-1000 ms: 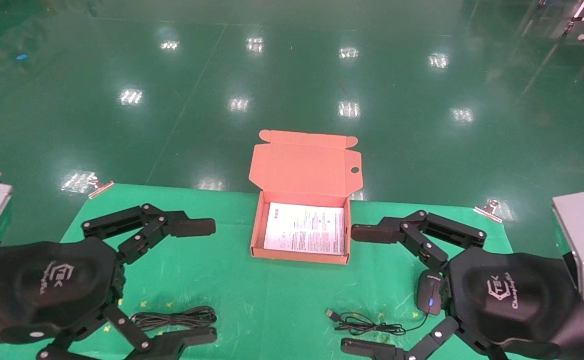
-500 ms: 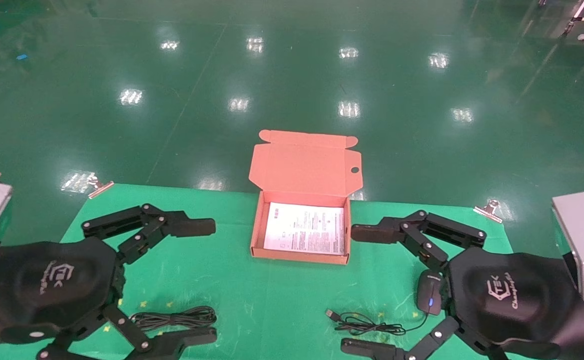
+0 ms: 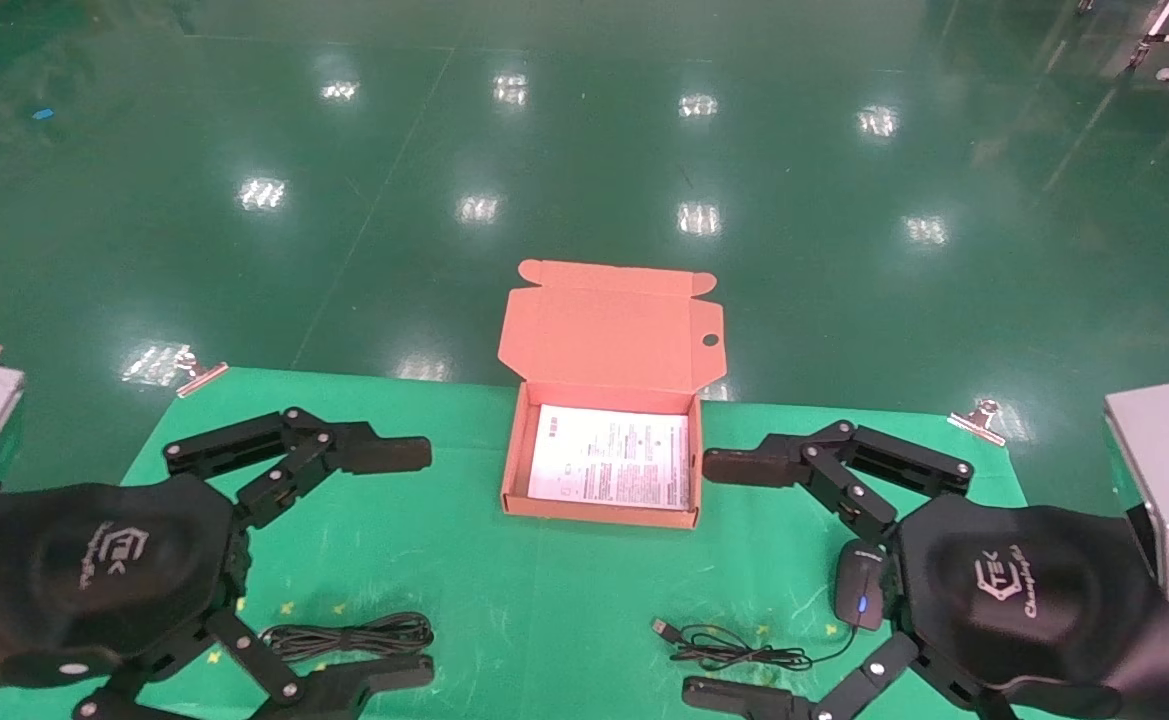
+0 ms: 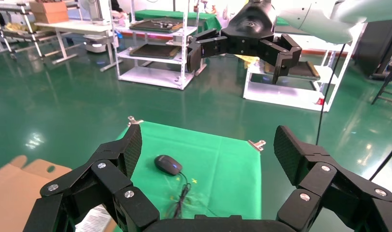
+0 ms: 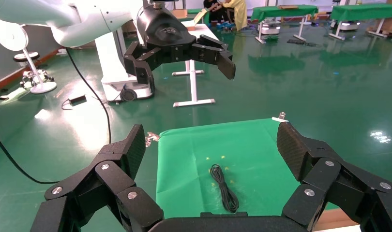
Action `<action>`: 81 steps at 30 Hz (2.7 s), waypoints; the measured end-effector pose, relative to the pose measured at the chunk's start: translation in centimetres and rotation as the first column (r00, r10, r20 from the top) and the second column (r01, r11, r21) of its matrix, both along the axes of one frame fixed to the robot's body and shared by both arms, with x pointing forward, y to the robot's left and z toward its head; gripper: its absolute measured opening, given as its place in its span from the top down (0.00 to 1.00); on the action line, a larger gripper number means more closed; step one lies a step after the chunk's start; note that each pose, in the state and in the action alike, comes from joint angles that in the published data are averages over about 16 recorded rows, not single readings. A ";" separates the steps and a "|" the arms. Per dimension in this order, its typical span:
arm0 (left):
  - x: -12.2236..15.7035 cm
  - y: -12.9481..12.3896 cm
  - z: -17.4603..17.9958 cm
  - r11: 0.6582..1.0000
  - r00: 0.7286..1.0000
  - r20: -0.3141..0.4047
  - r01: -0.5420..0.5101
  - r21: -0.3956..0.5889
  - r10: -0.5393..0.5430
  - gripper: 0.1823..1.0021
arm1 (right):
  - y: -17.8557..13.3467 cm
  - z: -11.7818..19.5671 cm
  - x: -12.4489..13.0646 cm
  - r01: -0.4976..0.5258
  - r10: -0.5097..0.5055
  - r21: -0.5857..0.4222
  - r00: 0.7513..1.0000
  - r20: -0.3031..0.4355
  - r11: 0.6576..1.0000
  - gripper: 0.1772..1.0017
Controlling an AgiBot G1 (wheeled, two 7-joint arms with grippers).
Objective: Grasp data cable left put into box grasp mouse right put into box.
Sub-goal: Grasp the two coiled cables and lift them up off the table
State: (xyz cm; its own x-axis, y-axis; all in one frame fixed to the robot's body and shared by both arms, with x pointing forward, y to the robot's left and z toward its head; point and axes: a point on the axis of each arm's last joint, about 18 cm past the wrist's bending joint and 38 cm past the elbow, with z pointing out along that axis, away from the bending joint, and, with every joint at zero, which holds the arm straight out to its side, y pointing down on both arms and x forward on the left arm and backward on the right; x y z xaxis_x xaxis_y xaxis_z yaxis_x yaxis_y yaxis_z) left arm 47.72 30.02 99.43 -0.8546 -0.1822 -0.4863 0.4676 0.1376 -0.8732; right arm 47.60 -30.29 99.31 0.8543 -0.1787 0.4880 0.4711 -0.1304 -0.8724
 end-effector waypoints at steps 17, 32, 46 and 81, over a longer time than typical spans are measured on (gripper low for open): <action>3.8 -1.2 0.3 0.891 0.982 0.072 -0.190 0.413 0.177 0.00 | 1.0 0.7 3.2 0.192 -0.057 -0.464 0.956 0.289 0.865 0.00; 8.5 -2.6 -0.7 0.650 0.944 0.224 -0.331 0.684 0.244 0.00 | 2.2 0.5 9.0 0.403 0.083 -0.774 0.861 0.502 0.489 0.00; 13.6 -3.6 -4.6 0.427 0.899 0.332 -0.429 0.796 0.285 0.00 | 2.3 -4.1 13.8 0.502 0.048 -0.815 0.843 0.536 0.291 0.00; 21.7 -1.8 -15.1 0.380 0.822 0.186 -0.433 0.818 0.538 0.00 | 3.3 -16.0 19.9 0.568 -0.258 -0.774 0.821 0.509 0.279 0.00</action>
